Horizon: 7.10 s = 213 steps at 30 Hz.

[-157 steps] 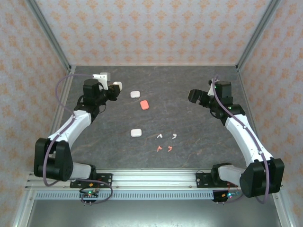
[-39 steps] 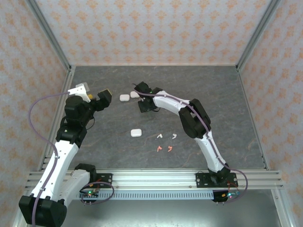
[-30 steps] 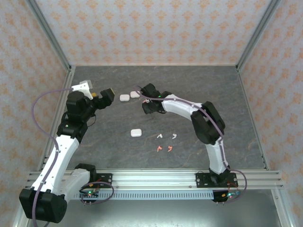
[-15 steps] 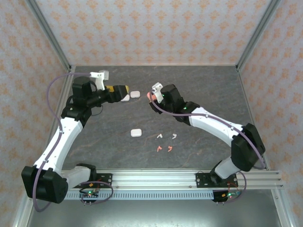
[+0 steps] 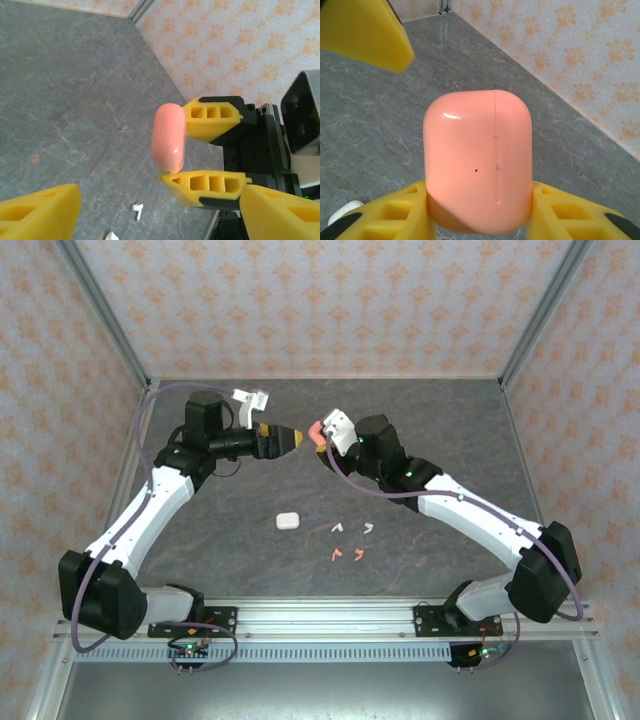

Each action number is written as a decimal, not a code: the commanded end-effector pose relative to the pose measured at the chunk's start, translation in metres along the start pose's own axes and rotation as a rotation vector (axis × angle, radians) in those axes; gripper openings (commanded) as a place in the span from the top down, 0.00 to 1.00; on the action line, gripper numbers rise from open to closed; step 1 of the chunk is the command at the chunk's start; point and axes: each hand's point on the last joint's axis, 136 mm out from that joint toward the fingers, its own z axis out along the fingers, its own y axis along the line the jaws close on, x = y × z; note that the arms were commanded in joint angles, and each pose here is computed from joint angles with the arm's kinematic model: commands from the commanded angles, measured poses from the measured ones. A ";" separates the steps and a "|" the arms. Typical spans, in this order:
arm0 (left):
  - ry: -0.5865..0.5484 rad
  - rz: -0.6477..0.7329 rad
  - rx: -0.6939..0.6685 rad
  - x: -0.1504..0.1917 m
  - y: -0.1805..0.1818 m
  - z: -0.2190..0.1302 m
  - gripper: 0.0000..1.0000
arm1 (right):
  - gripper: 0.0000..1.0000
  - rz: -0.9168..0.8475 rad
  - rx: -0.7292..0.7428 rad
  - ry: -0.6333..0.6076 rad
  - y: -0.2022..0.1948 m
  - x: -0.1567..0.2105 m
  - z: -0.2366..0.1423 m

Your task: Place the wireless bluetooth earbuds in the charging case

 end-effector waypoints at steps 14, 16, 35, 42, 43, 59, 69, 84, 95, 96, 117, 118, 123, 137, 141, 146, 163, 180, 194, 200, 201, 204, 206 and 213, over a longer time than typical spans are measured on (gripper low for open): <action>0.058 0.006 0.154 0.000 -0.027 0.031 0.35 | 0.57 -0.049 -0.065 -0.095 0.012 -0.028 -0.018; 0.076 0.004 0.169 0.002 -0.028 0.035 0.41 | 0.57 -0.043 -0.070 -0.100 0.012 -0.028 -0.019; 0.122 0.042 0.177 0.010 -0.036 0.034 0.78 | 0.50 -0.018 -0.061 -0.069 0.009 -0.024 -0.016; 0.094 0.075 0.157 0.006 -0.038 0.029 0.85 | 0.31 0.048 -0.144 -0.041 0.010 -0.020 -0.026; 0.084 0.081 0.143 0.005 -0.037 0.028 0.86 | 0.26 0.068 -0.174 -0.048 0.011 -0.021 -0.031; -0.267 0.376 0.090 -0.028 -0.065 0.011 1.00 | 0.13 0.606 -0.349 -0.401 -0.051 -0.061 -0.086; -0.297 0.478 0.153 -0.019 -0.095 0.018 1.00 | 0.13 0.565 -0.411 -0.426 -0.032 -0.084 -0.085; -0.257 0.507 0.203 -0.010 -0.109 0.020 1.00 | 0.13 0.590 -0.319 -0.373 -0.045 -0.069 -0.063; -0.247 0.520 0.204 -0.005 -0.110 0.018 1.00 | 0.13 0.604 -0.300 -0.346 -0.054 -0.071 -0.053; -0.246 0.520 0.203 -0.004 -0.110 0.018 1.00 | 0.13 0.607 -0.303 -0.346 -0.055 -0.072 -0.053; -0.389 0.631 0.063 -0.002 -0.098 -0.016 1.00 | 0.25 0.719 -0.150 -0.077 -0.055 -0.002 -0.082; -0.406 0.640 0.061 -0.002 -0.100 -0.021 1.00 | 0.26 0.723 -0.146 -0.026 -0.049 0.011 -0.080; -0.492 0.692 0.064 -0.008 -0.119 -0.049 1.00 | 0.35 0.762 -0.180 0.169 -0.005 0.063 -0.067; -0.598 0.736 0.050 -0.014 -0.140 -0.086 1.00 | 0.47 0.472 -0.447 0.629 0.127 0.184 -0.045; -0.590 0.733 0.043 -0.016 -0.139 -0.085 1.00 | 0.51 0.364 -0.468 0.737 0.141 0.201 -0.035; -0.578 0.730 0.032 -0.017 -0.138 -0.083 1.00 | 0.54 0.269 -0.451 0.796 0.151 0.210 -0.015; -0.556 0.726 0.029 -0.019 -0.137 -0.078 1.00 | 0.59 0.285 -0.342 0.996 0.146 0.244 -0.012; -0.542 0.726 0.010 -0.016 -0.131 -0.075 1.00 | 0.71 0.299 -0.376 1.064 0.158 0.252 -0.027; -0.521 0.717 -0.014 -0.015 -0.123 -0.070 1.00 | 0.80 0.309 -0.313 0.863 0.139 0.201 -0.021; -0.497 0.695 -0.020 -0.011 -0.115 -0.063 1.00 | 0.80 0.314 -0.238 0.652 0.113 0.153 -0.028; -0.495 0.690 -0.020 -0.010 -0.113 -0.062 1.00 | 0.80 0.315 -0.229 0.602 0.107 0.142 -0.031; -0.488 0.683 -0.023 -0.008 -0.110 -0.059 1.00 | 0.80 0.324 -0.189 0.445 0.089 0.108 -0.042; -0.486 0.679 -0.022 -0.008 -0.109 -0.058 1.00 | 0.80 0.341 -0.168 0.337 0.076 0.083 -0.053; -0.468 0.664 0.013 -0.005 -0.109 -0.049 1.00 | 0.80 0.310 -0.107 -0.032 0.035 -0.013 -0.099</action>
